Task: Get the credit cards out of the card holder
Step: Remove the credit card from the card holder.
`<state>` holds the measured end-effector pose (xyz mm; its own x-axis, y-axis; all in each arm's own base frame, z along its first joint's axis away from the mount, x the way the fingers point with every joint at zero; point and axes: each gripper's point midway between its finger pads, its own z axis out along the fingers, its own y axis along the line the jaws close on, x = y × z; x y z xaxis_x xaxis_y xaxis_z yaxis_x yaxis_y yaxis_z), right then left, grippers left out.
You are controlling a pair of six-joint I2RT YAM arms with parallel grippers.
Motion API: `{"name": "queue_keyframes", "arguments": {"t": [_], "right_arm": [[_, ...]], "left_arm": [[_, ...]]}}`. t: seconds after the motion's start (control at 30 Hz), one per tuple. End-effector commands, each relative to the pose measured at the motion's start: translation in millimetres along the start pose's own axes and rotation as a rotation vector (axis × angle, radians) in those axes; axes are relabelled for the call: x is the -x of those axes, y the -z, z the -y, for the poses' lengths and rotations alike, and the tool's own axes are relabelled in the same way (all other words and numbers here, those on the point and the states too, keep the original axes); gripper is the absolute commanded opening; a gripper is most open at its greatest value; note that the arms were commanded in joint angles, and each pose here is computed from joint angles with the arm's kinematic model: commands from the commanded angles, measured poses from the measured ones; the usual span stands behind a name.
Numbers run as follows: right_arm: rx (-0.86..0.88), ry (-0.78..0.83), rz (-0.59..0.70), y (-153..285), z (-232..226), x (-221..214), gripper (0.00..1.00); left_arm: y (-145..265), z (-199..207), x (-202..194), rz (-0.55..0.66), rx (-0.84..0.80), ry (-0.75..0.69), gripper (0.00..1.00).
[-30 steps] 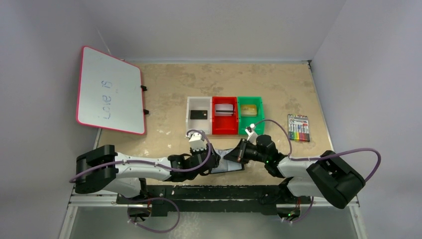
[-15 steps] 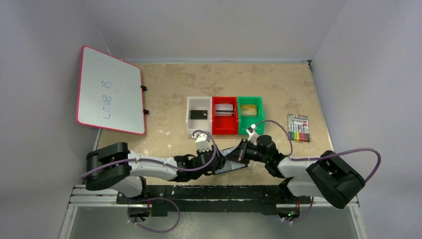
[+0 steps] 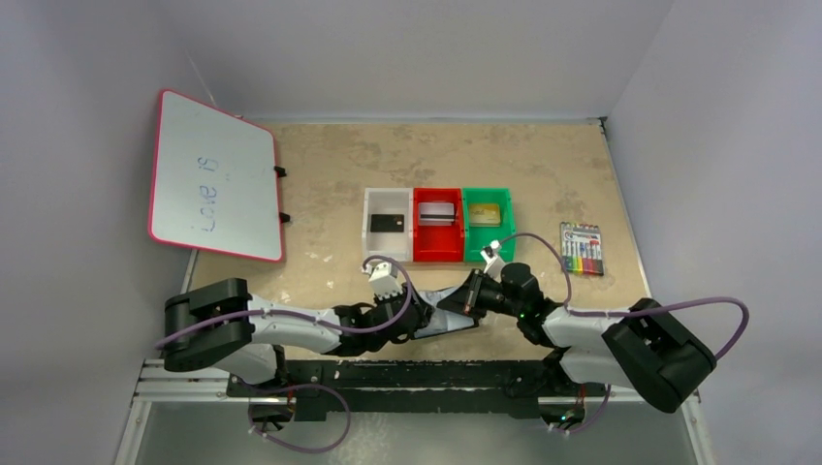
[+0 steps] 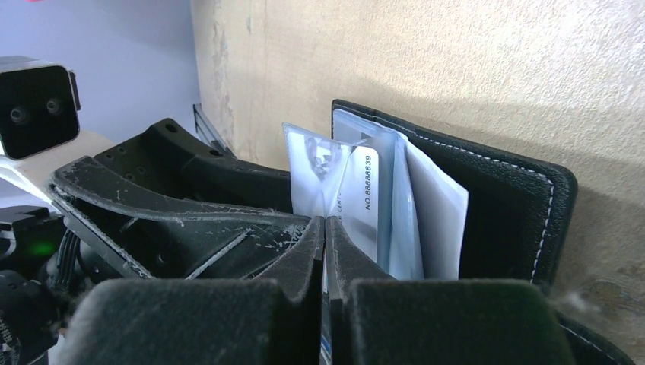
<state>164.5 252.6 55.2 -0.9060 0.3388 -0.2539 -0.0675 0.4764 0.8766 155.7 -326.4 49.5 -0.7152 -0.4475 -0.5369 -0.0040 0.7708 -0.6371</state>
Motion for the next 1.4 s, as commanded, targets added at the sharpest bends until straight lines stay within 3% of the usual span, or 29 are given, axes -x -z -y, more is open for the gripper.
{"name": "queue_keyframes", "arguments": {"t": [0.0,0.3,0.47,0.6,0.67,0.77,1.37], "right_arm": [[0.035,0.01,0.017,1.0,-8.8,3.9,0.0],[-0.011,0.019,0.033,2.7,-3.8,7.6,0.01],[-0.097,0.057,0.082,9.2,-2.9,21.2,0.23],[-0.316,0.047,0.186,30.6,18.1,41.3,0.44],[-0.41,0.041,0.25,44.9,26.1,51.9,0.57],[-0.498,0.031,0.335,63.2,33.0,64.2,0.64],[-0.72,-0.149,0.569,118.5,48.4,84.9,0.68]], "left_arm": [[-1.1,31.9,4.5,0.005,-0.118,0.055,0.42],[-1.0,60.2,4.4,-0.013,-0.178,-0.032,0.27],[-7.0,49.9,1.5,-0.022,-0.094,-0.1,0.15],[-14.8,49.5,-2.7,-0.036,-0.043,-0.164,0.12],[-16.9,55.9,-4.6,-0.045,-0.052,-0.184,0.12],[-21.7,68.5,-6.8,-0.054,-0.066,-0.215,0.14],[-45.2,119.8,-60.1,-0.247,-0.221,-0.288,0.36]]}}
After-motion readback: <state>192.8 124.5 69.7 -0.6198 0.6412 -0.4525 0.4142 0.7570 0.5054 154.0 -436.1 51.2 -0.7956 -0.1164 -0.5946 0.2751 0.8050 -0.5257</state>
